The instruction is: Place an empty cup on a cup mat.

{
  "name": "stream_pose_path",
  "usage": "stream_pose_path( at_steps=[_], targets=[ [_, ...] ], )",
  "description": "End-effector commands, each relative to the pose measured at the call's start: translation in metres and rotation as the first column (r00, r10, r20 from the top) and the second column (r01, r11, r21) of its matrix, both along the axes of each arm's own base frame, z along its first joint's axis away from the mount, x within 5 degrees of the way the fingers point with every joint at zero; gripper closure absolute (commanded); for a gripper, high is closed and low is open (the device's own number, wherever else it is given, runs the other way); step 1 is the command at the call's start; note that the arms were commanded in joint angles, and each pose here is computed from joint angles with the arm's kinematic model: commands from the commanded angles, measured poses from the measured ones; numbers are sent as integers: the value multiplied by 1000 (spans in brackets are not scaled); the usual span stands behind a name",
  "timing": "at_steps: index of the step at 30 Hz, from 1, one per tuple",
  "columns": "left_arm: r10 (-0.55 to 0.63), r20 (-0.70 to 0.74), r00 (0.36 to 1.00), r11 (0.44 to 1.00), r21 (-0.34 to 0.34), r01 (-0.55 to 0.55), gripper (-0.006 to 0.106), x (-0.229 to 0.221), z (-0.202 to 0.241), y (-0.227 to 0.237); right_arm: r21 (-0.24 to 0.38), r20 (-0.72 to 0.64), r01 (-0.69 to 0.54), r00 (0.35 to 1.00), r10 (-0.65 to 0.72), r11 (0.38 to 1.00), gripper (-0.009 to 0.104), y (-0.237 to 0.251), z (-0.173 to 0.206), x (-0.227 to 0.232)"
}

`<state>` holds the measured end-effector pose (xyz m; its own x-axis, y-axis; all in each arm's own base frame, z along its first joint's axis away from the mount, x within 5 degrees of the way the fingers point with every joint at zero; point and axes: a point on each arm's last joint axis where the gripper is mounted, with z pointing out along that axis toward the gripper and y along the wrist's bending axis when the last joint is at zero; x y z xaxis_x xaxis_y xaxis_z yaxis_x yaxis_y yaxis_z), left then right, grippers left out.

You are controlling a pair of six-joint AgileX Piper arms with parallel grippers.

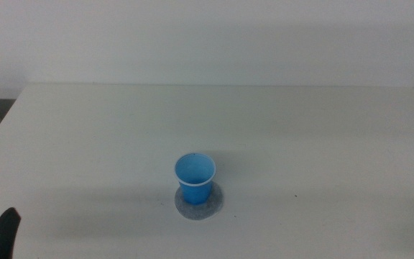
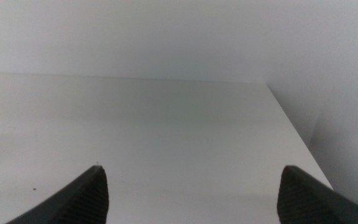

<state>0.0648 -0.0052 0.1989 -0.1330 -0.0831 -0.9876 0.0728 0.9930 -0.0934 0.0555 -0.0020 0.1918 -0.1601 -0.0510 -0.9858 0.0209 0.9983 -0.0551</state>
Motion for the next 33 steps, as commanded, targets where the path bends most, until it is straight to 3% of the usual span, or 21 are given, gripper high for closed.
stream_pose_path(
  at_steps=[1, 8, 12, 16, 22, 25, 33],
  targets=[
    [16, 8, 1000, 1000, -18, -16, 7, -4, -3, 1, -11, 8, -1, 1000, 1, 1000, 2, 0, 0, 0],
    [12, 66, 998, 1000, -13, -11, 7, -8, 1, 2, -11, 8, -1, 1000, 1, 1000, 2, 0, 0, 0],
    [5, 59, 998, 999, -49, -2, 7, -9, 1, 0, -11, 8, -1, 1000, 1, 1000, 2, 0, 0, 0],
    [-10, 46, 999, 1000, 18, 9, 7, -9, -1, 0, -11, 8, -1, 1000, 1, 1000, 2, 0, 0, 0],
    [-6, 47, 999, 1000, 15, 5, 7, -9, -1, 0, -11, 8, -1, 1000, 1, 1000, 2, 0, 0, 0],
    [-5, 50, 999, 999, 53, 2, 7, -9, -1, 0, -11, 8, -1, 1000, 1, 1000, 2, 0, 0, 0],
    [-4, 52, 999, 997, 74, 0, 7, -9, -1, 1, -11, 8, -1, 1000, 1, 1000, 2, 0, 0, 0]
  ],
)
